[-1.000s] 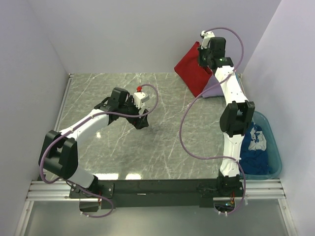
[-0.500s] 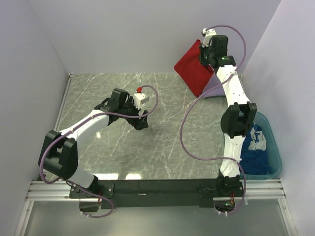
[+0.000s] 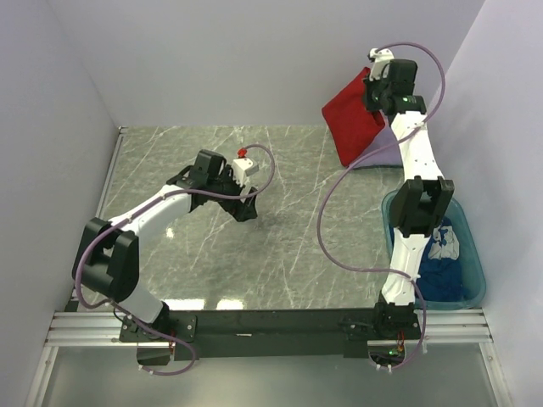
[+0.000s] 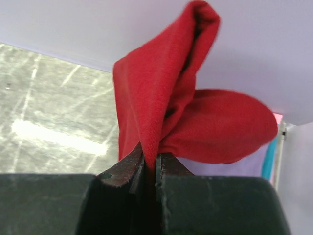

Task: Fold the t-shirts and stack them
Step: Neatly place the folded tshirt to the corner

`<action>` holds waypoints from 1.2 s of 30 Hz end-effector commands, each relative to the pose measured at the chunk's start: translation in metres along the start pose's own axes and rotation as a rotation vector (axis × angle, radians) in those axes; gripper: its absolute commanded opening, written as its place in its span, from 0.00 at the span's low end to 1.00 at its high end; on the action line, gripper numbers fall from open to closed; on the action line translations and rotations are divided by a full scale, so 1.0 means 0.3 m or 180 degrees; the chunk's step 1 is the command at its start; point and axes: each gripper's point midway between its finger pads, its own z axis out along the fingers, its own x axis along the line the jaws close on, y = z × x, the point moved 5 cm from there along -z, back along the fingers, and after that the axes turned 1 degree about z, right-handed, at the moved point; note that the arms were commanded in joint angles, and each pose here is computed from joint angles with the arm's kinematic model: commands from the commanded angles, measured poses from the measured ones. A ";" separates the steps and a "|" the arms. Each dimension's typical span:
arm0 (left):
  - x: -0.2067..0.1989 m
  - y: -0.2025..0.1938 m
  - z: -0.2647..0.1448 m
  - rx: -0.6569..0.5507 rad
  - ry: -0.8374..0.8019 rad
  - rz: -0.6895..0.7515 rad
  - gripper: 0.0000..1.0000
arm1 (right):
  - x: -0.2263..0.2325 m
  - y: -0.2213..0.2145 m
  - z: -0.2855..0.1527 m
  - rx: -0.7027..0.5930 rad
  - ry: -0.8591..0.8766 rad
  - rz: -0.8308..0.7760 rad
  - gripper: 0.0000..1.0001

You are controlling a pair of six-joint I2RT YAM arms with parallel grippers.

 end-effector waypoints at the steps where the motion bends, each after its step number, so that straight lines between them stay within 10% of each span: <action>1: 0.006 0.066 -0.003 -0.0107 -0.0029 0.0003 0.99 | -0.086 0.026 -0.008 -0.0162 -0.0021 -0.0176 0.00; 28: 0.060 0.113 0.059 0.0078 -0.0020 -0.0043 0.99 | -0.425 -0.235 0.176 -0.0006 -0.0432 -0.0793 0.00; 31: 0.059 0.126 0.045 0.0110 -0.0013 -0.0011 1.00 | -0.464 -0.246 0.191 -0.0015 -0.0634 -0.0805 0.20; 33: 0.059 0.133 0.036 0.0108 -0.0003 0.0016 0.99 | -0.495 -0.253 0.191 0.0021 -0.0848 -0.0760 0.59; 36: 0.058 0.138 0.015 0.0068 0.0054 0.0076 0.99 | -0.522 -0.222 0.177 -0.0031 -0.1084 -0.0699 0.84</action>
